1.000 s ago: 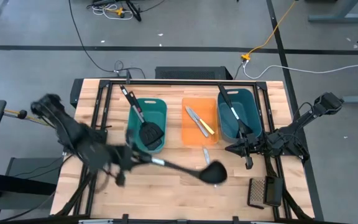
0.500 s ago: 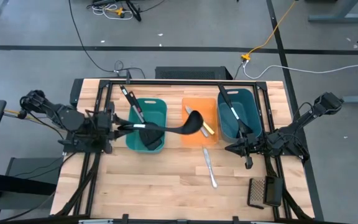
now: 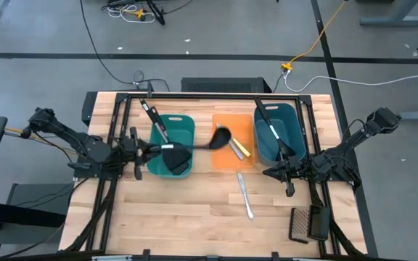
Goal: Pick & Place Kitchen Items
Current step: Put the black serving spoon into the blue bin
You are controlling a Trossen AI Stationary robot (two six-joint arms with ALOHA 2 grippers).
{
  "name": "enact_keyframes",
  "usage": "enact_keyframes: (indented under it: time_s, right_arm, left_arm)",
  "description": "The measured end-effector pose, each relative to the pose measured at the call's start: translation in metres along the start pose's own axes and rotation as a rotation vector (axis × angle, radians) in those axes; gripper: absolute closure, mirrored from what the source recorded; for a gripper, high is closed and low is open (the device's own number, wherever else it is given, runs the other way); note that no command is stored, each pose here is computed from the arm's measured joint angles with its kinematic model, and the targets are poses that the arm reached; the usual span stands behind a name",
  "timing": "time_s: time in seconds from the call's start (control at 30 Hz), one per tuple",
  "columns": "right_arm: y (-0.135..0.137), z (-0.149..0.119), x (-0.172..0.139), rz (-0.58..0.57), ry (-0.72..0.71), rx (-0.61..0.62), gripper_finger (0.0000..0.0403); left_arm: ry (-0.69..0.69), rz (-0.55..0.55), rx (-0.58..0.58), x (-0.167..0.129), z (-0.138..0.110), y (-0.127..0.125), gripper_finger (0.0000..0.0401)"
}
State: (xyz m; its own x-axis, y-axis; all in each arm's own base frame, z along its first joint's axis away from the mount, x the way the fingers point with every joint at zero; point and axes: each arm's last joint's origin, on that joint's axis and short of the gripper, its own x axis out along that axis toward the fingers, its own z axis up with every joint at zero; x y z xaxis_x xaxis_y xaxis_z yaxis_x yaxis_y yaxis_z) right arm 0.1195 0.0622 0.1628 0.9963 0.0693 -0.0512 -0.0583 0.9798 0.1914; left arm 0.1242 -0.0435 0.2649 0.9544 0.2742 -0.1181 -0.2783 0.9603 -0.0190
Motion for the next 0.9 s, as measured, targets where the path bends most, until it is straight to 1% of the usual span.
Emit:
enact_keyframes:
  time_s: [0.07, 0.17, 0.27, 0.37, 0.47, 0.6, 0.67, 0.8, 0.9]
  right_arm:
    - [0.000, 0.000, 0.000, 0.000, 0.000, 0.003, 0.0394]
    - [0.000, 0.000, 0.000, 0.000, 0.000, 0.002, 0.0394]
    - [0.000, 0.000, 0.000, 0.000, 0.000, 0.001, 0.0394]
    - [0.000, 0.000, 0.000, 0.000, 0.003, -0.001, 0.0394]
    - [0.000, 0.000, 0.000, 0.000, 0.003, -0.014, 0.0394]
    - [0.000, 0.000, 0.000, 0.009, 0.003, -0.029, 0.0394]
    - [0.000, 0.000, 0.000, 0.009, 0.003, -0.030, 0.0394]
    - [0.000, 0.000, 0.000, 0.009, 0.002, -0.029, 0.0394]
    - [0.000, 0.000, 0.000, 0.010, 0.001, -0.029, 0.0394]
  left_arm:
    - [0.010, 0.042, 0.020, 0.005, 0.001, 0.001, 0.0300]
    - [0.029, 0.080, 0.080, 0.015, 0.009, 0.002, 0.0300]
    - [0.036, 0.077, 0.139, 0.027, 0.027, 0.005, 0.0300]
    - [0.040, 0.050, 0.192, 0.042, 0.051, 0.010, 0.0303]
    - [0.089, 0.034, 0.256, 0.059, 0.074, 0.017, 0.0304]
    - [0.185, 0.060, 0.348, 0.091, 0.099, 0.031, 0.0306]
    - [0.227, 0.039, 0.399, 0.109, 0.108, 0.036, 0.0307]
    - [0.242, -0.031, 0.512, 0.147, 0.126, 0.044, 0.0312]
    - [0.275, -0.079, 0.611, 0.175, 0.134, 0.050, 0.0318]
